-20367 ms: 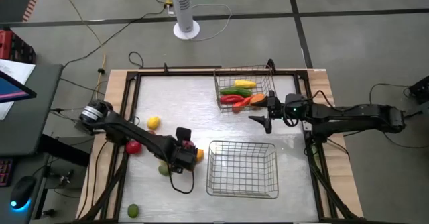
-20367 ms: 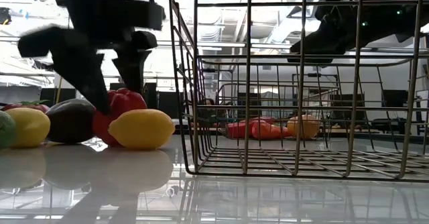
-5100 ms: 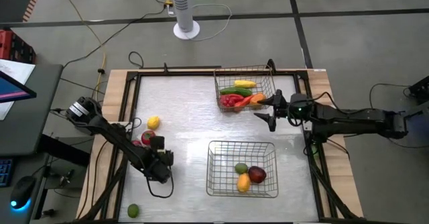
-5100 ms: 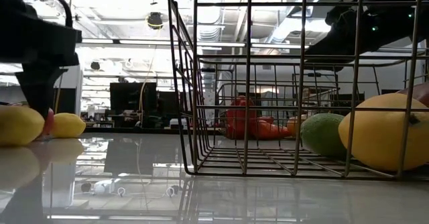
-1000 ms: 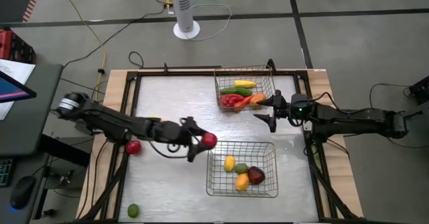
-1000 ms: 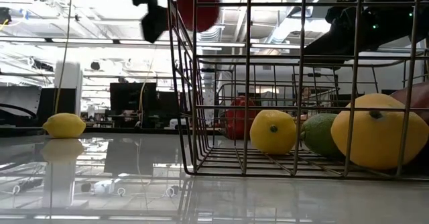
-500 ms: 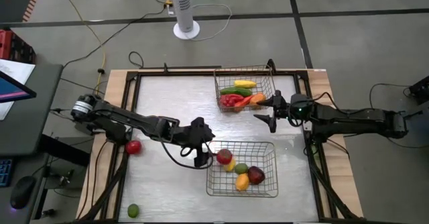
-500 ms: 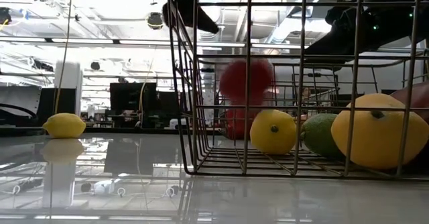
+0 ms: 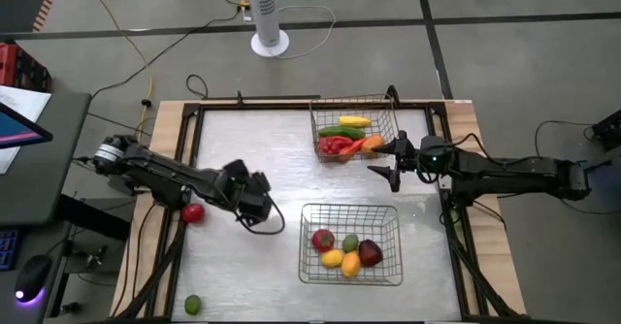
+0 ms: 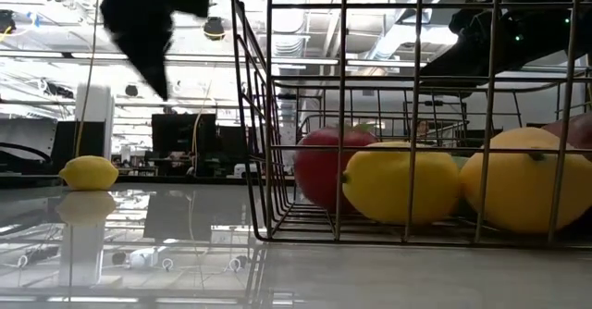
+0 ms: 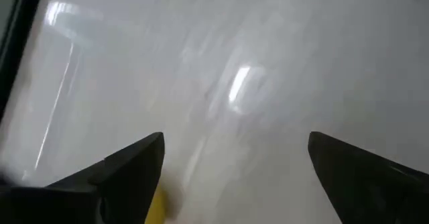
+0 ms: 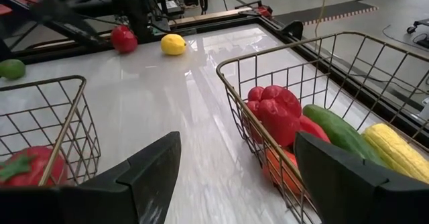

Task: Sort produce into baskets
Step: Put the yellow lemon into the bottom wire basket

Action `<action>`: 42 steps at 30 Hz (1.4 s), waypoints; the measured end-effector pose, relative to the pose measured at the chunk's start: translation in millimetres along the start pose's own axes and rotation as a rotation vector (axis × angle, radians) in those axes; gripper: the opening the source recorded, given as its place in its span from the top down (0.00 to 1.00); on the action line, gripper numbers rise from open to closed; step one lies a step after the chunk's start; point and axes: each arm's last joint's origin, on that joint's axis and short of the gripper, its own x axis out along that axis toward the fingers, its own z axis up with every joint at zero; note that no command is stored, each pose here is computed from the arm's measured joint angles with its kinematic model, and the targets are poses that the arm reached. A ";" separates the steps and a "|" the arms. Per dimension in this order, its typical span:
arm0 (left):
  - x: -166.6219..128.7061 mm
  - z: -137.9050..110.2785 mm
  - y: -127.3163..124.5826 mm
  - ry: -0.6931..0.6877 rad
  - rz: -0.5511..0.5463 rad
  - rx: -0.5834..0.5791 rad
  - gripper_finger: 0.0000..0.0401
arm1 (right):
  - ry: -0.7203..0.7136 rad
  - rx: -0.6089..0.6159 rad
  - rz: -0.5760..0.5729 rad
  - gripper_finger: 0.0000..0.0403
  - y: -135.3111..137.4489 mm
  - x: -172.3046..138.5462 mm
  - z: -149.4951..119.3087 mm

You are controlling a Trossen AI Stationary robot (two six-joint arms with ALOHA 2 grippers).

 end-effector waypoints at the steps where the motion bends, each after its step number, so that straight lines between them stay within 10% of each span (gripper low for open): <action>1: 5.3 -4.7 4.9 0.018 0.013 -0.022 0.12 | 0.000 0.000 0.000 0.22 0.0 0.0 0.0; 16: 51.3 -58.7 92.6 0.157 0.001 -0.358 0.19 | -0.003 -0.002 0.001 0.22 0.0 0.0 0.3; 31: 87.3 -87.5 106.9 0.297 -0.020 -0.450 0.20 | -0.005 -0.002 0.001 0.22 0.1 0.0 0.5; 42: 85.7 -77.3 105.5 0.233 -0.071 -0.463 0.57 | -0.005 -0.002 0.001 0.22 0.1 0.0 0.5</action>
